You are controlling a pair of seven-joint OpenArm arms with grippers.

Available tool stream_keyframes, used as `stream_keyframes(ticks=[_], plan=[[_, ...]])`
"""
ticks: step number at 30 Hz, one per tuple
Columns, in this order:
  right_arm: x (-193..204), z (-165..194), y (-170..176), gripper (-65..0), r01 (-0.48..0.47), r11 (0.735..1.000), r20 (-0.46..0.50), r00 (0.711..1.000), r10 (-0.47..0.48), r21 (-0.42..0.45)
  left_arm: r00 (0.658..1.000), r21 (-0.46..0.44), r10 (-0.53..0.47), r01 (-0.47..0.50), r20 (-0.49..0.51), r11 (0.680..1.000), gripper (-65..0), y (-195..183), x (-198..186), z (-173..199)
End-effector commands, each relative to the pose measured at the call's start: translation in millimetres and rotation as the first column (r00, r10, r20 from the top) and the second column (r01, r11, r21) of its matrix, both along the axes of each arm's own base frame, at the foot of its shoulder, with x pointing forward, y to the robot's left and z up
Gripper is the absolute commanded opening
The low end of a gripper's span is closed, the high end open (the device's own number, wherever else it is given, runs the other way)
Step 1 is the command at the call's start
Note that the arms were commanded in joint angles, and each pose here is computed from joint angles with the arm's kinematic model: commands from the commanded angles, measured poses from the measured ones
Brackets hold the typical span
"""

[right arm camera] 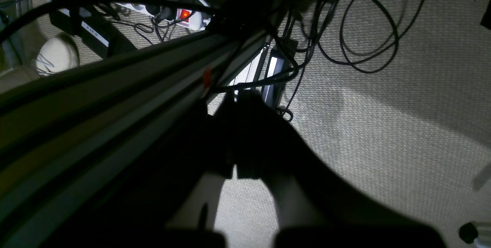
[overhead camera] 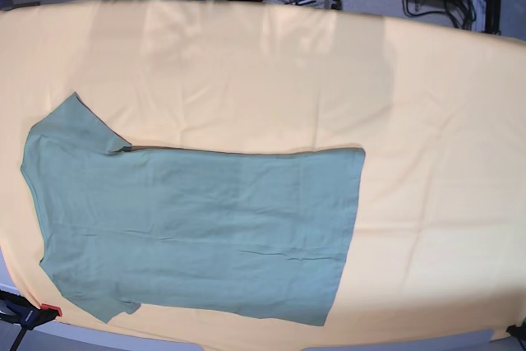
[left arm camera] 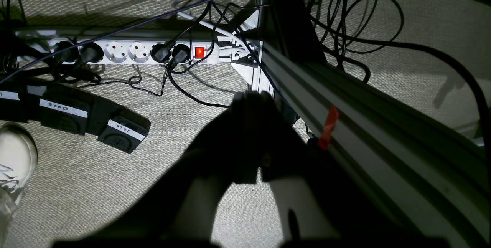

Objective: Fold the T-shirt properly

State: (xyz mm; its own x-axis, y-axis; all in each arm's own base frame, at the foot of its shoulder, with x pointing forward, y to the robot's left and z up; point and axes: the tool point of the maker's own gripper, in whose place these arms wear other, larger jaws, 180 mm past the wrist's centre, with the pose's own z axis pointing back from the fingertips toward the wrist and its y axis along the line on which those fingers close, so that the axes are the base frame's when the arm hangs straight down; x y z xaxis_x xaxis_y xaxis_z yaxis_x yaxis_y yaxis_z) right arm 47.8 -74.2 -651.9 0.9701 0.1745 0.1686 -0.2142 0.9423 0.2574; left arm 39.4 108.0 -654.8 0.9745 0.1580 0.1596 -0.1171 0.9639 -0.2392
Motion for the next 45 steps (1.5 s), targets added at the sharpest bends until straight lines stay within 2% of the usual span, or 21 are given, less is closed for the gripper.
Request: stream_keyframes(ticks=[1,7,11,19,24,27,31,35,40,45], plan=[[7.0,1.0,-1.5,-65.0,0.01,1.0,0.021,1.0,-0.01,0.001,1.0,-0.01,0.008,-0.008,0.021,1.0,-65.0,-2.6,6.9,1.3],[10.1,-1.9,-14.5,-65.0,0.027,0.997,0.034,0.999,-0.024,-0.072,1.0,-0.01,0.007,-0.007,0.019,1.0,-65.0,-2.5,6.3,1.2],[4.9,-4.2,-22.4,-65.0,0.026,0.993,0.005,1.0,-0.026,-0.117,1.0,-0.008,0.007,-0.007,0.02,1.0,-65.0,-0.9,6.5,1.2],[5.0,-4.3,-23.2,-65.0,0.022,0.992,0.007,1.0,-0.022,-0.121,1.0,-0.008,0.007,-0.007,0.02,1.0,-65.0,-1.0,6.5,1.2],[0.3,-5.3,-26.3,-65.0,-0.112,0.982,0.001,0.994,0.113,-0.152,0.999,-0.014,-0.011,0.01,-0.047,1.0,-65.0,-1.3,-5.6,-0.6],[-8.5,-6.3,-30.5,-65.0,-0.167,0.972,-0.043,0.986,0.162,-0.164,0.994,-0.011,-0.027,0.026,-0.103,1.0,-65.0,4.8,-15.5,-1.5],[-22.2,-6.3,-31.4,-65.0,-0.178,0.973,-0.08,0.983,0.167,-0.145,0.987,-0.003,-0.046,0.046,-0.152,0.999,-65.0,14.9,-22.9,-0.8],[-40.2,-3.8,-35.0,-65.0,-0.193,0.971,-0.106,0.978,0.178,-0.144,0.986,-0.01,-0.064,0.063,-0.157,0.998,-65.0,22.9,-28.9,2.0],[-65.8,10.1,-14.0,-65.0,-0.249,0.968,-0.136,0.96,0.246,-0.007,0.983,0.002,-0.101,0.103,-0.155,0.995,-65.0,35.9,-46.6,8.4],[-90.1,26.0,-0.3,-65.0,-0.286,0.956,-0.125,0.948,0.292,0.068,0.962,-0.003,-0.237,0.239,-0.135,0.971,-65.0,38.9,-60.9,20.0]])
